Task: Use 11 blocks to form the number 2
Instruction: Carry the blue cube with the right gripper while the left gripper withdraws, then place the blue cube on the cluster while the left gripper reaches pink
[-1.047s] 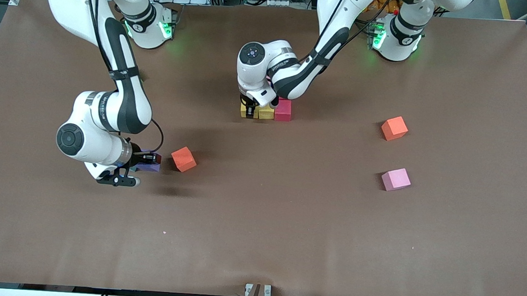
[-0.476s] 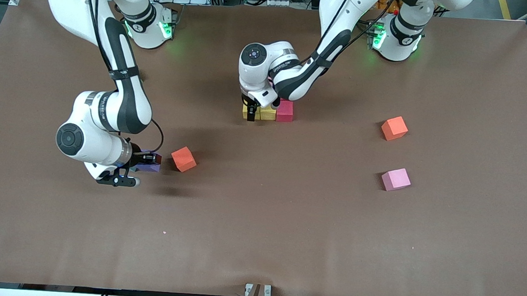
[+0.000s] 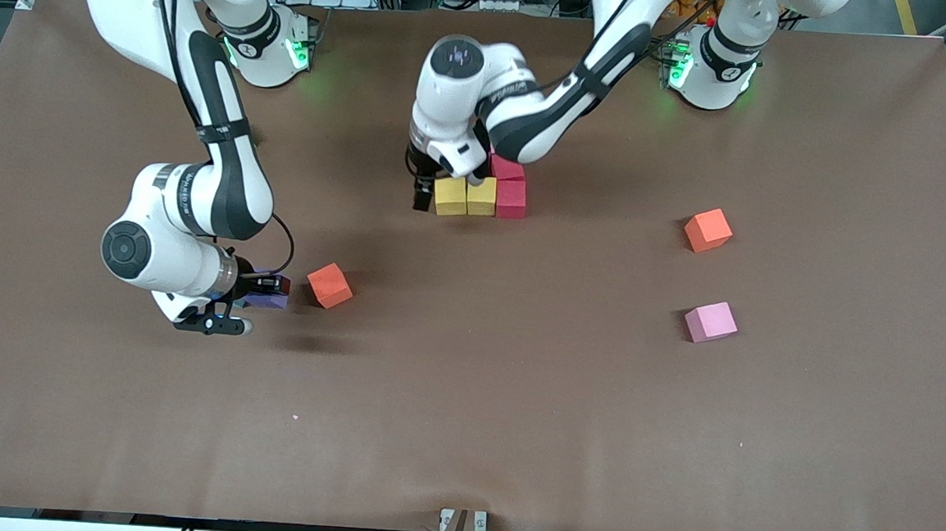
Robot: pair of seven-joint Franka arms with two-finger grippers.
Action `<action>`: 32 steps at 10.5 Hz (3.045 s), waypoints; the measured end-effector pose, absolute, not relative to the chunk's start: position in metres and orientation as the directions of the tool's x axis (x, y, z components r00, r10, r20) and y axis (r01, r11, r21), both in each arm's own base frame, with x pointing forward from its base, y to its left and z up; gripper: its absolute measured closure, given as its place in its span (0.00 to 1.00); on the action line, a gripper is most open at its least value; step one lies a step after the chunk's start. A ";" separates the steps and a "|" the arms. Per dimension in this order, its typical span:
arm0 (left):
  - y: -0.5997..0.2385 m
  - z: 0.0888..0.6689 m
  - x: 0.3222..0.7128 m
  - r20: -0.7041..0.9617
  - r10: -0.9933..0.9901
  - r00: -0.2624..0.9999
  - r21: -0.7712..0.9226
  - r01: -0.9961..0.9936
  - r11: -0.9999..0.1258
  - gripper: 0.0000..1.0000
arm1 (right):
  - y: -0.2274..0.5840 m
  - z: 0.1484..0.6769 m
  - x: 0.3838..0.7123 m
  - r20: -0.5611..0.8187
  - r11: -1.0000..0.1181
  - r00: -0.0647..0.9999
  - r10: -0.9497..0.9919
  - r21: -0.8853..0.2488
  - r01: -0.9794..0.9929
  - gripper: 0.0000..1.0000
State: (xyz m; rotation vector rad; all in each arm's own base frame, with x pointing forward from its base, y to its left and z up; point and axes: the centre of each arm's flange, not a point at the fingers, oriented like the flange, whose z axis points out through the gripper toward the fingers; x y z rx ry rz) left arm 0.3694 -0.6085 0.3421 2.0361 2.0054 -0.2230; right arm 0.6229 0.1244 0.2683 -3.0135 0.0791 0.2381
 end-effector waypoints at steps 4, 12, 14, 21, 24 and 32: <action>-0.560 0.427 0.408 -0.215 0.940 0.265 0.195 0.955 -0.224 0.00 | 0.168 0.290 0.625 -0.157 -0.990 0.986 -0.063 -0.115 -0.082 0.37; -0.330 0.387 0.505 -0.095 0.534 0.840 -0.002 0.536 -0.844 0.00 | 0.339 0.297 0.562 -0.191 -0.992 0.977 0.100 -0.098 0.082 0.37; -0.265 0.365 0.487 -0.109 0.394 0.913 -0.071 0.388 -0.919 0.00 | 0.396 0.278 0.528 -0.175 -0.990 0.976 0.130 -0.074 0.119 0.37; -0.133 0.272 0.423 -0.199 0.237 0.951 -0.132 0.214 -0.968 0.00 | 0.469 0.204 0.457 -0.098 -0.989 0.985 0.145 -0.011 0.144 0.35; -0.086 0.260 0.416 -0.214 0.211 0.954 -0.112 0.191 -0.975 0.00 | 0.470 0.197 0.446 -0.109 -0.993 0.987 0.120 0.004 0.121 0.33; -0.052 0.282 0.486 -0.137 0.201 0.970 -0.038 0.197 -0.980 0.00 | 0.474 0.186 0.427 -0.087 -0.992 0.989 0.121 0.008 0.123 0.33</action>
